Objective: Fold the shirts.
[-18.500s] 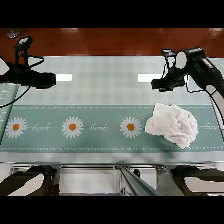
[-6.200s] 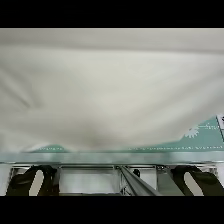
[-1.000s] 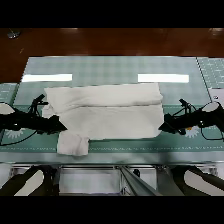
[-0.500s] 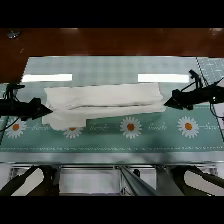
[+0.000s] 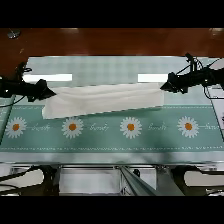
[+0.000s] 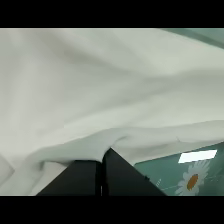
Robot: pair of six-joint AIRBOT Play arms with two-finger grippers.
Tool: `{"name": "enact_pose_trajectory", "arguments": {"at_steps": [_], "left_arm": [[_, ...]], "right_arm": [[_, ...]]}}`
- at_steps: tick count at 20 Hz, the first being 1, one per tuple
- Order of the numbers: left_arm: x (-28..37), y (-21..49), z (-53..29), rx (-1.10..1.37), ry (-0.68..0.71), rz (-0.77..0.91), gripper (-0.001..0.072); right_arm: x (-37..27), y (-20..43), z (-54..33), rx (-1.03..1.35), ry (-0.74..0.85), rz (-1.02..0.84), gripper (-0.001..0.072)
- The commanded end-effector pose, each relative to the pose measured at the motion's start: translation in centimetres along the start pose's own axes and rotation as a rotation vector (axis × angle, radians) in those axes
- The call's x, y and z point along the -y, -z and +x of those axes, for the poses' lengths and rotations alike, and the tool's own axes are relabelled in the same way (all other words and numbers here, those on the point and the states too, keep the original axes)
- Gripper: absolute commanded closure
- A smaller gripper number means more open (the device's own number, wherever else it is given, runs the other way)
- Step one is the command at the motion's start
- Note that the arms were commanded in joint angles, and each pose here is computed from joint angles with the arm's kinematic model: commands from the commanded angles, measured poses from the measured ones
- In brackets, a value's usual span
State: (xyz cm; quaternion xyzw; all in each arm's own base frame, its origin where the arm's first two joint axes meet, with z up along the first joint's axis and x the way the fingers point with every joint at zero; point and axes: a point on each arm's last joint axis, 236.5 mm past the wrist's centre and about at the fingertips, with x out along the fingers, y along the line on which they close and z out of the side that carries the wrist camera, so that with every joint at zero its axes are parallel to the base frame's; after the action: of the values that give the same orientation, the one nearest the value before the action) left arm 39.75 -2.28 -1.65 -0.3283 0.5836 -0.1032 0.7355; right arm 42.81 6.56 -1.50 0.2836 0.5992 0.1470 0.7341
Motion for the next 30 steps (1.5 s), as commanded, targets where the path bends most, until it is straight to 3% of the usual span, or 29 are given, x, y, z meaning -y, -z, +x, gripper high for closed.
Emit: {"name": "enact_pose_trajectory", "arguments": {"at_steps": [1, 4, 5, 6, 7, 10, 14, 18, 26, 27, 28, 29, 30], "left_arm": [[-1.1, -3.1, 2.1, -0.005, -0.006, -0.036, 0.0685], [-2.1, -3.2, 3.5, -0.023, -0.014, -0.081, 0.0673], [-2.1, -2.6, 3.8, -0.053, -0.01, -0.089, 0.0387], [-2.1, -2.0, 3.6, -0.086, -0.012, -0.077, 0.002], [-2.8, -1.7, 2.6, -0.116, -0.042, -0.048, 0.0005], [-7.2, -0.9, -3.2, -0.179, -0.217, -0.025, 0.0005], [-8.3, -2.8, -8.5, 0.147, -0.292, -0.038, 0.0006], [-1.5, 0.7, -7.3, 0.367, -0.164, 0.087, 0.0006], [11.1, 10.2, -0.7, 0.206, 0.054, 0.381, 0.0006], [11.7, 10.8, 0.1, 0.186, 0.067, 0.388, 0.0006], [12.2, 11.3, 0.9, 0.161, 0.082, 0.386, 0.0009], [12.5, 11.8, 1.5, 0.139, 0.095, 0.377, 0.0101], [12.7, 12.2, 1.9, 0.116, 0.107, 0.366, 0.0537]], "right_arm": [[0.4, -2.1, 2.6, -0.009, -0.021, 0.031, 0.0686], [0.6, -3.0, 4.5, -0.021, -0.039, 0.071, 0.0685], [0.3, -3.2, 4.7, -0.016, -0.06, 0.086, 0.063], [0.1, -3.6, 4.4, -0.004, -0.083, 0.098, 0.0251], [-0.1, -4.1, 3.5, 0.002, -0.102, 0.08, 0.0098], [2.1, -4.2, -0.6, -0.019, -0.097, 0.073, 0.0095], [9.1, -1.6, -1.3, -0.087, 0.079, 0.18, 0.0096], [8.3, -1.1, 2.1, -0.084, 0.072, 0.205, 0.0096], [2.9, 1.6, 8.5, -0.218, -0.021, 0.172, 0.0112], [2.3, 1.7, 8.6, -0.221, -0.03, 0.165, 0.0253], [1.8, 1.8, 8.4, -0.232, -0.041, 0.15, 0.057], [1.1, 1.9, 7.7, -0.245, -0.055, 0.125, 0.0686], [0.6, 2.0, 6.8, -0.25, -0.058, 0.097, 0.0686]]}}
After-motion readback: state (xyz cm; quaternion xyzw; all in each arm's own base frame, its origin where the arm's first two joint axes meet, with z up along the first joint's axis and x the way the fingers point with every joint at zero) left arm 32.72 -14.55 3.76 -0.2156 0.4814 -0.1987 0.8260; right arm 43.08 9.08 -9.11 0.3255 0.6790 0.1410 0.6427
